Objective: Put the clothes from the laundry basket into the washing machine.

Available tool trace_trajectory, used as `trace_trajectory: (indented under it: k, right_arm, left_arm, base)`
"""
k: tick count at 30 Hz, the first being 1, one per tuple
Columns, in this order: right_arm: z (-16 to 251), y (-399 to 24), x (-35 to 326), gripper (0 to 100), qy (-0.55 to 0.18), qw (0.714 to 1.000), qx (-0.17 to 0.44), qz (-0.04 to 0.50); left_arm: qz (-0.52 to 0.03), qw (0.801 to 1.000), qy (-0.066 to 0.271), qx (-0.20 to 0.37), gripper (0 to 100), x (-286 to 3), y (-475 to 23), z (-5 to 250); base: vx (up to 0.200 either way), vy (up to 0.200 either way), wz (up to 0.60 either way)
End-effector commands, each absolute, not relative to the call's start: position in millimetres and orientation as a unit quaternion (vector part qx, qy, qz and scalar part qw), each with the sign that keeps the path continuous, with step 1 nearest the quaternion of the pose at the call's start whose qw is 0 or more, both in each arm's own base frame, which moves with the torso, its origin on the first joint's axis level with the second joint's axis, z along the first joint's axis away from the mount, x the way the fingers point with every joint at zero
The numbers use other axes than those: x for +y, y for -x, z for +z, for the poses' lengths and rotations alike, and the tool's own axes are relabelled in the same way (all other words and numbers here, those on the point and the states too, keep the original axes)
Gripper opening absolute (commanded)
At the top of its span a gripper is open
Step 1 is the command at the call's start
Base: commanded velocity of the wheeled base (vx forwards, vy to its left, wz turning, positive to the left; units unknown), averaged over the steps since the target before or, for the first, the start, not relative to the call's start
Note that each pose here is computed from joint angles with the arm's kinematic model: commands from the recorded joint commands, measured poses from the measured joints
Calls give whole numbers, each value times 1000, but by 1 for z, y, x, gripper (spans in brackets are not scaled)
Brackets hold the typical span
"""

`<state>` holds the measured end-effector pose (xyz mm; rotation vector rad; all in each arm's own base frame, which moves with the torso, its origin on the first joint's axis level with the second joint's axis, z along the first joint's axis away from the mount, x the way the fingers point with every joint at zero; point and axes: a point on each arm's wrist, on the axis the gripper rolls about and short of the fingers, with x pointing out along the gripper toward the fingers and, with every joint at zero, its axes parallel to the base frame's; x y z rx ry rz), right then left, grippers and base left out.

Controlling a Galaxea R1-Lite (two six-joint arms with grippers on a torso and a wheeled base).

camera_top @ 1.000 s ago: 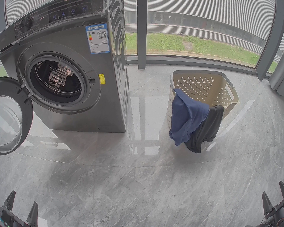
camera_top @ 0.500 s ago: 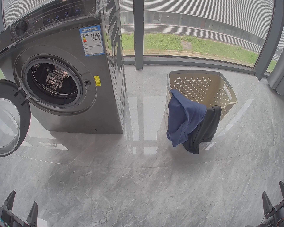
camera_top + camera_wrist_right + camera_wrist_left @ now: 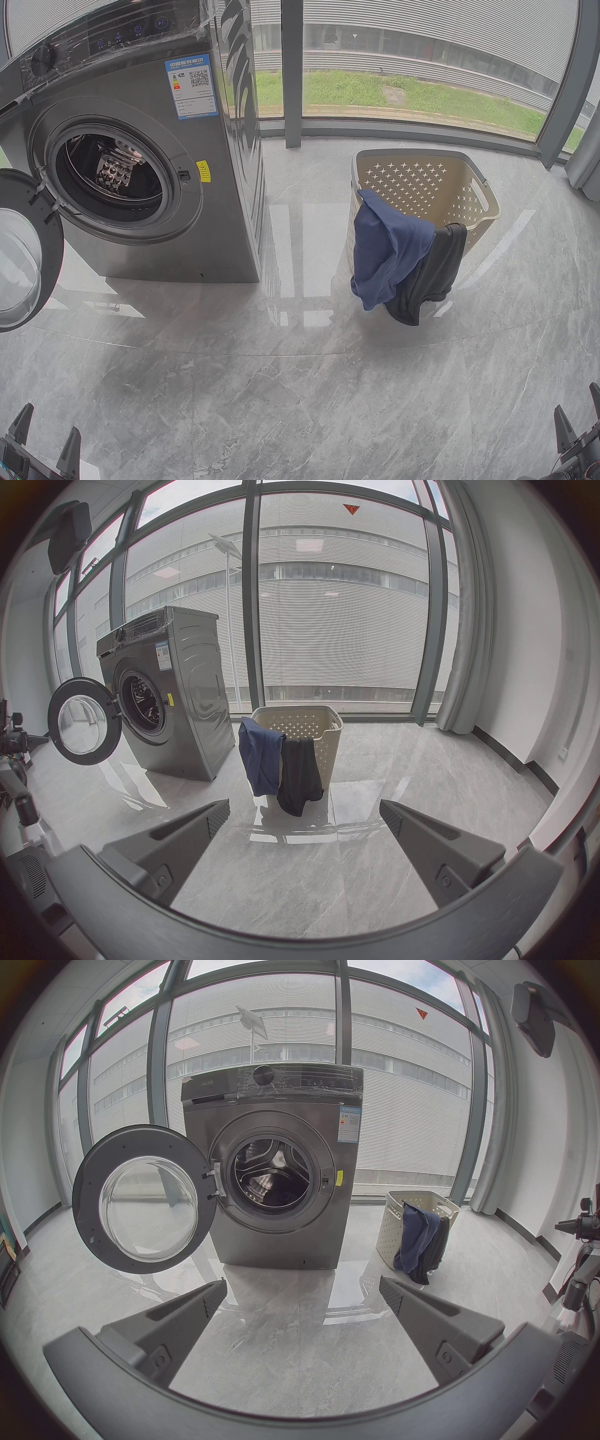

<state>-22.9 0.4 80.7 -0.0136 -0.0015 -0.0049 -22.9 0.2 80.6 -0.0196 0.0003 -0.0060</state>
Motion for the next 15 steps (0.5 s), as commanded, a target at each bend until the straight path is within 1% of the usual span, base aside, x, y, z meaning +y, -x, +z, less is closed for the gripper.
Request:
trace_trajectory:
  k: [1, 7, 15]
  right_arm:
    - [75, 23, 0, 100, 7, 1000, 0, -2]
    - [75, 23, 0, 100, 8, 1000, 0, -2]
    - [75, 23, 0, 100, 7, 1000, 0, -2]
  left_arm:
    - [-3, 1000, 10, 0, 100, 0, 23, 76]
    - [-2, 1000, 10, 0, 100, 0, 23, 76]
    - [-3, 1000, 10, 0, 100, 0, 23, 76]
  base:
    - [0, 0, 0]
    - [0, 0, 0]
    - [0, -200, 0]
